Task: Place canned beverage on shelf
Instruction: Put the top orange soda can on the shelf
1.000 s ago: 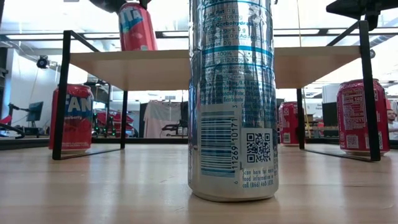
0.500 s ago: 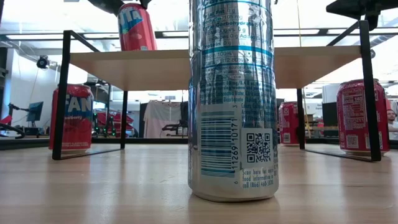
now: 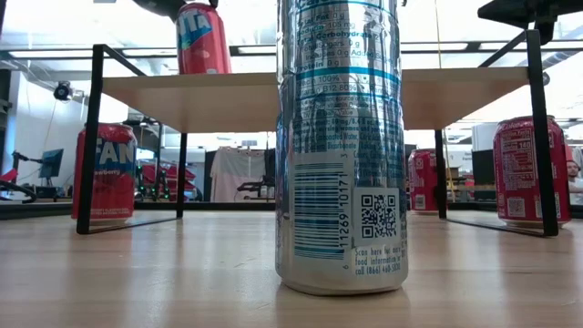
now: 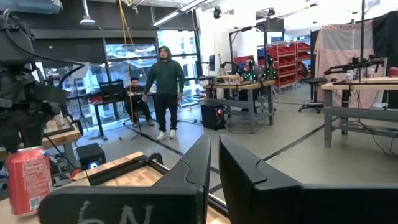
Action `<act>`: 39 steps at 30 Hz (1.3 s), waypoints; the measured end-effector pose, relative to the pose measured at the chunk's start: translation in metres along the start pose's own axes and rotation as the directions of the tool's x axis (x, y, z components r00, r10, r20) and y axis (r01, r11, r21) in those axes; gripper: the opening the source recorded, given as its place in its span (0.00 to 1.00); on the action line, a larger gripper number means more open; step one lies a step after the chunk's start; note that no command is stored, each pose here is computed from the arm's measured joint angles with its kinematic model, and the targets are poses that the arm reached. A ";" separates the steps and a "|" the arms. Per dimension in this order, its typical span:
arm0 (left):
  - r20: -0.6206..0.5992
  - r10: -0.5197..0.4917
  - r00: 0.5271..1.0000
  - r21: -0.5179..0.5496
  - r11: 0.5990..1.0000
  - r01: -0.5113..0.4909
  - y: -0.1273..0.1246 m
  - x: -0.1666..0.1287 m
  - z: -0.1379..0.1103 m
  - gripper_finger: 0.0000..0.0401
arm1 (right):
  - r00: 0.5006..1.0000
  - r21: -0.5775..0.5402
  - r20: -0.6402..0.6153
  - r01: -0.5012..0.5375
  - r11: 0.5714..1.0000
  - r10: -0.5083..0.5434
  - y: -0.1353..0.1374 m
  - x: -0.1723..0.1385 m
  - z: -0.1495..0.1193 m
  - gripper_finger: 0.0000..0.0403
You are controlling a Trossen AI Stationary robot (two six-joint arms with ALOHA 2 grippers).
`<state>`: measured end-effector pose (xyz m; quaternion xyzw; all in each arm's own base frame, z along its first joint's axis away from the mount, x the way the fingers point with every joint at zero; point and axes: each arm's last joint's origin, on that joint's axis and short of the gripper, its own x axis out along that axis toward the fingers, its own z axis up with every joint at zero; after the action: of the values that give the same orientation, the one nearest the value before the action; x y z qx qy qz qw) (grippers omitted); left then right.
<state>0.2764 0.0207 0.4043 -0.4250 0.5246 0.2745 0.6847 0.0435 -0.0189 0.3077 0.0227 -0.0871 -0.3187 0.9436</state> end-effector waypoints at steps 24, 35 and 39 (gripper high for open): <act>0.107 0.031 0.994 0.098 0.994 -0.041 -0.016 -0.006 -0.041 0.71 | 1.000 0.000 0.000 0.000 1.000 0.000 0.000 0.000 0.000 0.06; 0.419 0.115 0.901 0.151 0.969 -0.194 -0.047 0.024 -0.126 0.71 | 1.000 0.000 0.000 0.001 1.000 -0.001 0.000 0.000 0.000 0.06; 0.509 0.125 0.852 0.117 0.970 -0.212 -0.051 0.041 -0.152 0.71 | 1.000 0.000 0.000 0.001 1.000 -0.001 0.000 0.000 0.000 0.06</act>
<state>0.2568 -0.1394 0.3671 -0.2325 0.3869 0.3886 0.8033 0.0435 -0.0189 0.3077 0.0228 -0.0870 -0.3189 0.9435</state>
